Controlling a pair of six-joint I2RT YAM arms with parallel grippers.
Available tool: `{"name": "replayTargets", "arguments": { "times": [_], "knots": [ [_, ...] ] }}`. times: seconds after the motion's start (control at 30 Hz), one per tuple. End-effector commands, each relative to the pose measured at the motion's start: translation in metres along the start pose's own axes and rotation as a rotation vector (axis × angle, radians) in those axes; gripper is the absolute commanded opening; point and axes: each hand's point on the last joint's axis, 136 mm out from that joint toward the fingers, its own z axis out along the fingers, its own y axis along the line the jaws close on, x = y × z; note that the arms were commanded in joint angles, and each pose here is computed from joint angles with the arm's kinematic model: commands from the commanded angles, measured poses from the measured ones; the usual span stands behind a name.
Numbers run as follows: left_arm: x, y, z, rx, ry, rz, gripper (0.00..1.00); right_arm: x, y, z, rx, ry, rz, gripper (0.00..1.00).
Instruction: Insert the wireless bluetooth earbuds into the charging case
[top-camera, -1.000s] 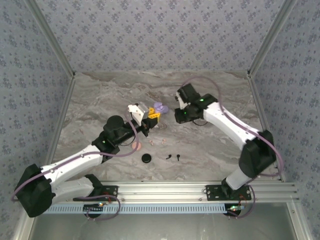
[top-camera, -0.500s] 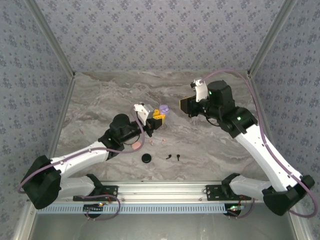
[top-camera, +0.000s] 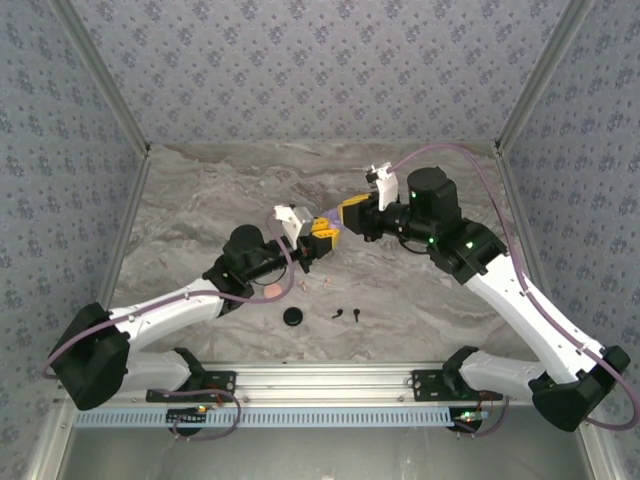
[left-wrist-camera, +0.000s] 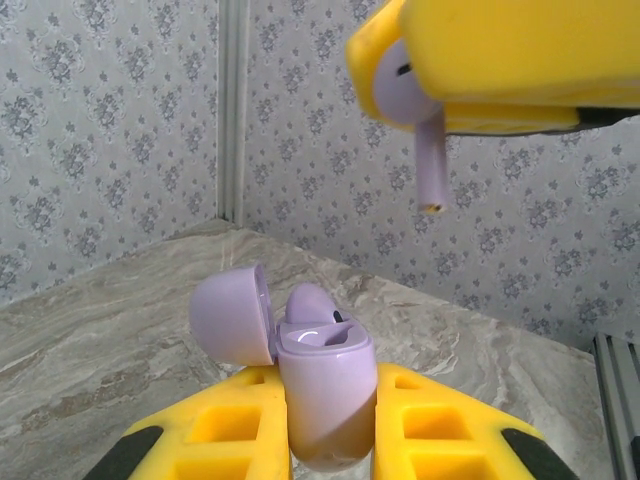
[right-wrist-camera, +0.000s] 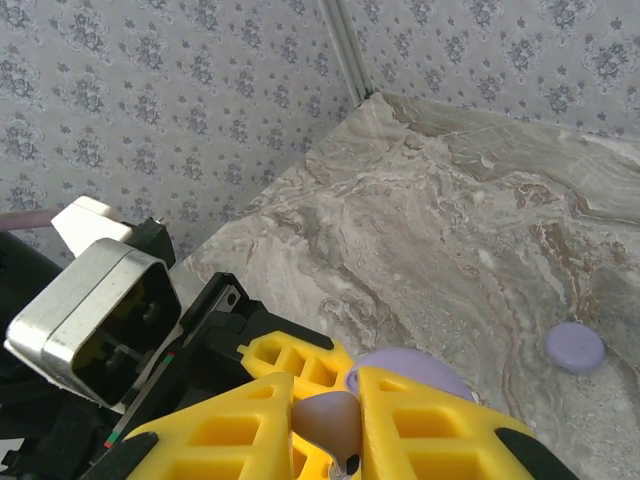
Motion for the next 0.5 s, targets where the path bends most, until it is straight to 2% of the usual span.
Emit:
{"name": "replayTargets", "arguments": {
  "times": [0.0,0.47],
  "knots": [
    [-0.029,-0.013,0.003,0.056,-0.078,0.022,0.0,0.002,0.004,0.006,-0.023,0.001,-0.015,0.22],
    [-0.027,-0.014,0.005,0.061,-0.071,0.026,0.0,0.025,-0.013,0.019,0.031,0.07,0.021,0.22]
  ]
}}
